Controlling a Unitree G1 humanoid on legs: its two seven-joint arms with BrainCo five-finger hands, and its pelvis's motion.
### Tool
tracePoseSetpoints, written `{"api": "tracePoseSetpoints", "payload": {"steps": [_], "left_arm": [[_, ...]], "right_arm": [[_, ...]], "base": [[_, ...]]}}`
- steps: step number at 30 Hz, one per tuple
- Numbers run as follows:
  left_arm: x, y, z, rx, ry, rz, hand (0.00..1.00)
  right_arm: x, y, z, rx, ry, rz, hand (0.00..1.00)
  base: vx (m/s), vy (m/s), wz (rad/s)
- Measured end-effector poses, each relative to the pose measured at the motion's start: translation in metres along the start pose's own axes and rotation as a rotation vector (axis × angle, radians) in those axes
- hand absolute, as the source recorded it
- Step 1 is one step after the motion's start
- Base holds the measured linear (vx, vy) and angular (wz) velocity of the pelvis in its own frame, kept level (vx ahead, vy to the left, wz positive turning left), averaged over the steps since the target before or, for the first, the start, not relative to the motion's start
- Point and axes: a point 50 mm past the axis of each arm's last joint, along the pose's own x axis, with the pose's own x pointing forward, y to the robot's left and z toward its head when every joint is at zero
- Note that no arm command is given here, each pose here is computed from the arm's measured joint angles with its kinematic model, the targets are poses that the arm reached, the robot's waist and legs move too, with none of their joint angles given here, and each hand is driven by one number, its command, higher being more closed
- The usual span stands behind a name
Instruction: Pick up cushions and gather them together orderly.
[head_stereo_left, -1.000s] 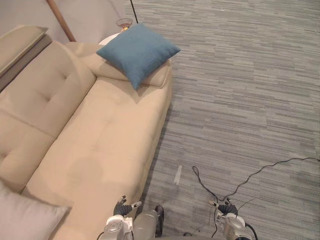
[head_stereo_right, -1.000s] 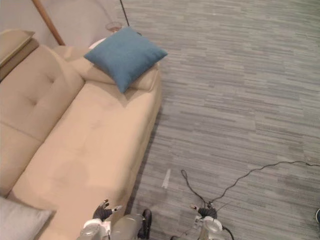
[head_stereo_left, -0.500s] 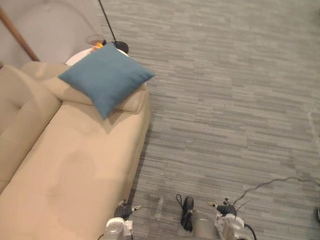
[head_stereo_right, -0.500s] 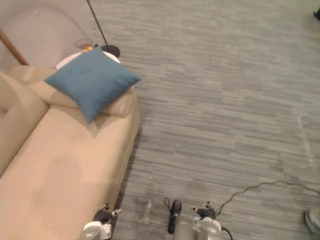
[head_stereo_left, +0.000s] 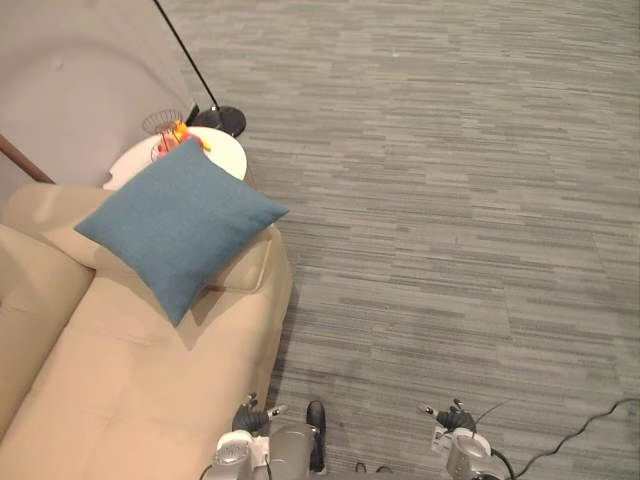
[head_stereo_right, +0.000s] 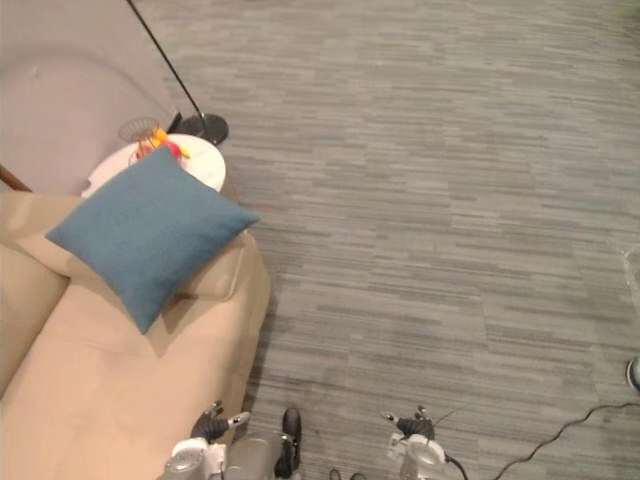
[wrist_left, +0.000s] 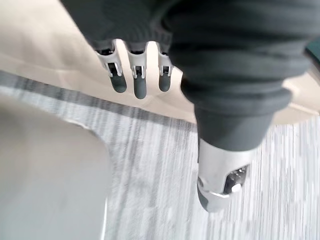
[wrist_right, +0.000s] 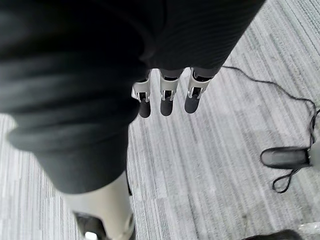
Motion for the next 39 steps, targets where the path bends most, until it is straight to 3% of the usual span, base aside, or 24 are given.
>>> {"api": "tracePoseSetpoints", "payload": {"steps": [13,19,23,29,39], "left_arm": [[0.001,0.007,0.002,0.047,-0.001,0.009,0.00],[-0.001,-0.014,-0.004,-0.025,0.025,-0.019,0.00],[-0.001,-0.018,-0.001,0.014,0.004,-0.044,0.00],[0.001,-0.017,0.004,0.107,-0.016,-0.074,0.00],[-0.002,-0.002,-0.006,0.108,0.011,-0.043,0.00]], "right_arm": [[-0.007,-0.009,-0.025,0.002,0.067,-0.010,0.00],[-0.004,-0.019,-0.019,0.020,0.056,-0.042,0.00],[-0.004,-0.020,-0.017,0.010,0.042,-0.040,0.00],[0.000,-0.015,-0.005,0.050,0.007,-0.030,0.00],[-0.006,-0.002,-0.021,0.055,0.055,0.007,0.00]], "base": [[0.45,-0.149,0.67],[0.33,-0.344,0.87],[0.18,-0.176,1.26],[0.06,0.037,1.08],[0.00,0.097,0.41]]}}
